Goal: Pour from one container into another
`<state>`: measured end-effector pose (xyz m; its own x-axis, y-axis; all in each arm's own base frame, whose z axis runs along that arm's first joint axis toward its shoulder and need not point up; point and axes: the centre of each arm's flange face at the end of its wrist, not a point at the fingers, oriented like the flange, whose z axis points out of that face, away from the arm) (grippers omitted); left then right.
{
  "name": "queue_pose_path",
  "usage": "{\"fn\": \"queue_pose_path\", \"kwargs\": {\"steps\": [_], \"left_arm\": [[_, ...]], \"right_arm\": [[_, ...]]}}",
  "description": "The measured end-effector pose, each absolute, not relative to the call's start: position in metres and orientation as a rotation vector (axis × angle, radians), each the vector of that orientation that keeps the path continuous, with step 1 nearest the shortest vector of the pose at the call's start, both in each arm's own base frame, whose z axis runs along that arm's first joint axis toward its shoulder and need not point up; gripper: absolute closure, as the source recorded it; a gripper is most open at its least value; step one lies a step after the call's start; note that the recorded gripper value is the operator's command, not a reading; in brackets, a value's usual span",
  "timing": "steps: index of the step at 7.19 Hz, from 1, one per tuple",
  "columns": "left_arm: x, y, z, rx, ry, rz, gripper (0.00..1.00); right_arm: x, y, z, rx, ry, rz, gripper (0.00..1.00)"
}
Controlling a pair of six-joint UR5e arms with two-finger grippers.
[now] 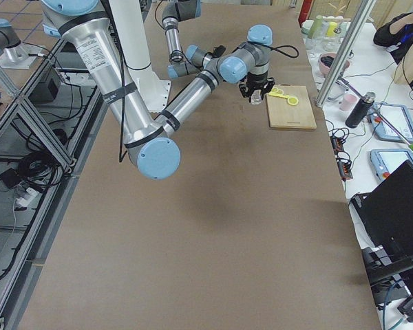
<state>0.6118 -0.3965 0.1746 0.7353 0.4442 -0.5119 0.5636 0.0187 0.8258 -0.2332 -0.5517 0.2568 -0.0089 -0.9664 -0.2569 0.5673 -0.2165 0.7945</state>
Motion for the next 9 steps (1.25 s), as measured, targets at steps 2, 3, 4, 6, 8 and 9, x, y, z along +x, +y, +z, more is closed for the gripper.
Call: {"fn": "queue_pose_path", "kwargs": {"steps": [2, 3, 4, 6, 8, 9], "left_arm": [[0.593, -0.393, 0.199, 1.644, 0.841, -0.126, 1.00], [0.580, -0.393, 0.212, 1.650, 0.841, -0.134, 1.00], [0.565, -0.397, 0.221, 1.659, 0.836, -0.146, 1.00], [0.539, -0.402, 0.242, 1.681, 0.828, -0.165, 1.00], [0.509, -0.395, 0.266, 1.699, 0.812, -0.153, 1.00], [0.501, -0.395, 0.272, 1.705, 0.811, -0.158, 1.00]], "right_arm": [[-0.231, -0.540, 0.295, 1.019, -0.638, -1.510, 1.00], [-0.228, -0.532, 0.324, 1.047, -0.672, -1.476, 1.00], [-0.226, -0.525, 0.356, 1.075, -0.693, -1.448, 1.00], [-0.227, -0.524, 0.421, 1.141, -0.751, -1.382, 1.00], [-0.234, -0.525, 0.462, 1.173, -0.823, -1.294, 1.00], [-0.237, -0.523, 0.473, 1.181, -0.847, -1.265, 1.00]]}}
